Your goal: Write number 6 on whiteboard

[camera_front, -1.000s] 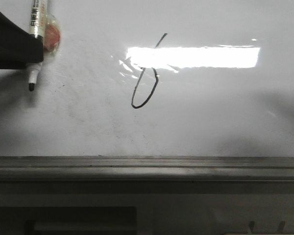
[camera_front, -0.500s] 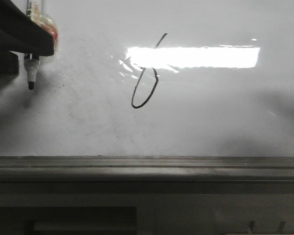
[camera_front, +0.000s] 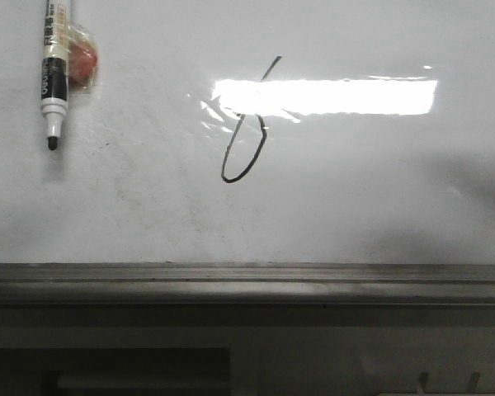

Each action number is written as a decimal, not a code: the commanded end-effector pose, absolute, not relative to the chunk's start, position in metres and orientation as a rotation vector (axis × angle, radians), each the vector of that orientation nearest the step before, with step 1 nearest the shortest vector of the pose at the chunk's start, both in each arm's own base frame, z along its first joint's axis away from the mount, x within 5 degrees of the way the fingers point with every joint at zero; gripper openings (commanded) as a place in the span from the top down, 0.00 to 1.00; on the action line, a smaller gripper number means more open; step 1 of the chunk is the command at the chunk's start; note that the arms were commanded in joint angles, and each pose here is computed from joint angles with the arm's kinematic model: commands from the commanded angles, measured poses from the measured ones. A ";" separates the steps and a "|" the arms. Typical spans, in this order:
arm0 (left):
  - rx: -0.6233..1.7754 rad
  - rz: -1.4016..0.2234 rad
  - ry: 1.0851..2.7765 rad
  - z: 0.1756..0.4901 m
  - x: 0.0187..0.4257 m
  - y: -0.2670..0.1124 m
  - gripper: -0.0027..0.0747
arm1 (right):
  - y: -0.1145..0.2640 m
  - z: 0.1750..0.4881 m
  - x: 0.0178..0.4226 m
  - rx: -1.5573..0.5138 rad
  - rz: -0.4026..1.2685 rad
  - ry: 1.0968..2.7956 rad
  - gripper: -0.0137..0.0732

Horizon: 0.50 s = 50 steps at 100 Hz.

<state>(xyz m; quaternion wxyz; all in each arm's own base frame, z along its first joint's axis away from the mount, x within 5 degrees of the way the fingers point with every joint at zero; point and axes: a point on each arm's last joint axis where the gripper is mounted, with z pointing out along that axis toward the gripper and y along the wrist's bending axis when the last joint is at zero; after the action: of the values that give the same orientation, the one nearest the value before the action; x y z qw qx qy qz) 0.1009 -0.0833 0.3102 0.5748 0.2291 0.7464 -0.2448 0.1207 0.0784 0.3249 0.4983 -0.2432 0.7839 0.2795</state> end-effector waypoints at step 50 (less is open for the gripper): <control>0.475 -0.568 1.359 0.307 0.034 -0.028 0.99 | 0.041 0.291 0.047 -0.384 0.507 1.521 0.92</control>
<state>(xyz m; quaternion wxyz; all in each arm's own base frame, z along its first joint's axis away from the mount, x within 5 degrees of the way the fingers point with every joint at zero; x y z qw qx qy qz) 0.0408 -0.0341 0.2990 0.6623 0.2447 0.6697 -0.2303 0.0562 0.0497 0.2902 0.6305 -0.2010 0.7104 0.2394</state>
